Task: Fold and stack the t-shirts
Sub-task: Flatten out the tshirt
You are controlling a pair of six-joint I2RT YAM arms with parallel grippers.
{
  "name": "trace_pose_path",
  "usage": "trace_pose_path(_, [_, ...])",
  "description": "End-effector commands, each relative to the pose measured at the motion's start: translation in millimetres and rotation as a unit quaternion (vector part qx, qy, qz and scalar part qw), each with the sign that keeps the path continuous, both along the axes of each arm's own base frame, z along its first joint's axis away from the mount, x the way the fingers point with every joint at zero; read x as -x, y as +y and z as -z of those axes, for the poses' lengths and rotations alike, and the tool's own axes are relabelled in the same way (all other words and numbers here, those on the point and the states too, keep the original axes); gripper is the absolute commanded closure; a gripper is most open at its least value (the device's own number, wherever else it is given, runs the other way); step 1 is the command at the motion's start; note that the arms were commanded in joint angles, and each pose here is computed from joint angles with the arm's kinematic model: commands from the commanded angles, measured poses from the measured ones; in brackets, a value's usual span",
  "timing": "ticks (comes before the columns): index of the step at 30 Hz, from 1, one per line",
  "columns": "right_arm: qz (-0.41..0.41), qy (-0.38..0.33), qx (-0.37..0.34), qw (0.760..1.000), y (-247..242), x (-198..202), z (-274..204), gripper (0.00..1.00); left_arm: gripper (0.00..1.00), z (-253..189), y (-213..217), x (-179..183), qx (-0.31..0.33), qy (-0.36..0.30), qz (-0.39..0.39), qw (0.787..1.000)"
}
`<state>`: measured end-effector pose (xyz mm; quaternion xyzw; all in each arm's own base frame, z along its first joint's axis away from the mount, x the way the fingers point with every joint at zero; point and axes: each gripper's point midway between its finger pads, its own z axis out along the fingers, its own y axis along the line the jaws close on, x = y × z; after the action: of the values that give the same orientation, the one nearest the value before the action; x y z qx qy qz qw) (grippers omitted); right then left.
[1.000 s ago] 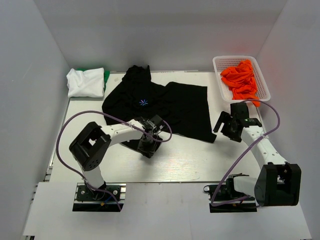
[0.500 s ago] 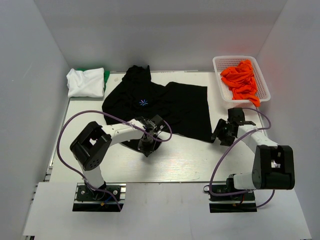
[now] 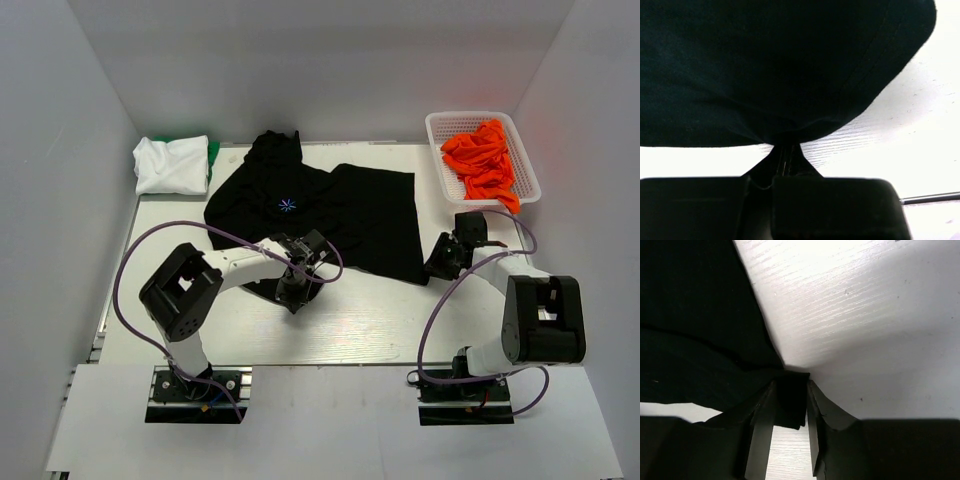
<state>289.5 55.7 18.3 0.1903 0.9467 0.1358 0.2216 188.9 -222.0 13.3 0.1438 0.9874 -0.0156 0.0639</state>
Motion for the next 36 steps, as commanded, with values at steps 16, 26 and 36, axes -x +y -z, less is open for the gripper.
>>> trace_pose_path(16, [-0.022,-0.057,0.043,0.997,-11.5,0.1,-42.5,1.00,1.00,-42.3,7.7,-14.7,-0.008,-0.058,-0.033,0.998])
trace_pose_path(26, [-0.095,-0.287,0.057,0.951,0.0,-27.1,-196.9,1.00,1.00,-248.3,34.8,-88.5,0.071,-0.354,-0.130,0.924])
trace_pose_path(36, [-0.041,-0.467,0.153,0.870,-32.1,-39.4,-380.8,1.00,1.00,-462.2,121.0,-86.1,0.125,-0.594,-0.240,0.758])
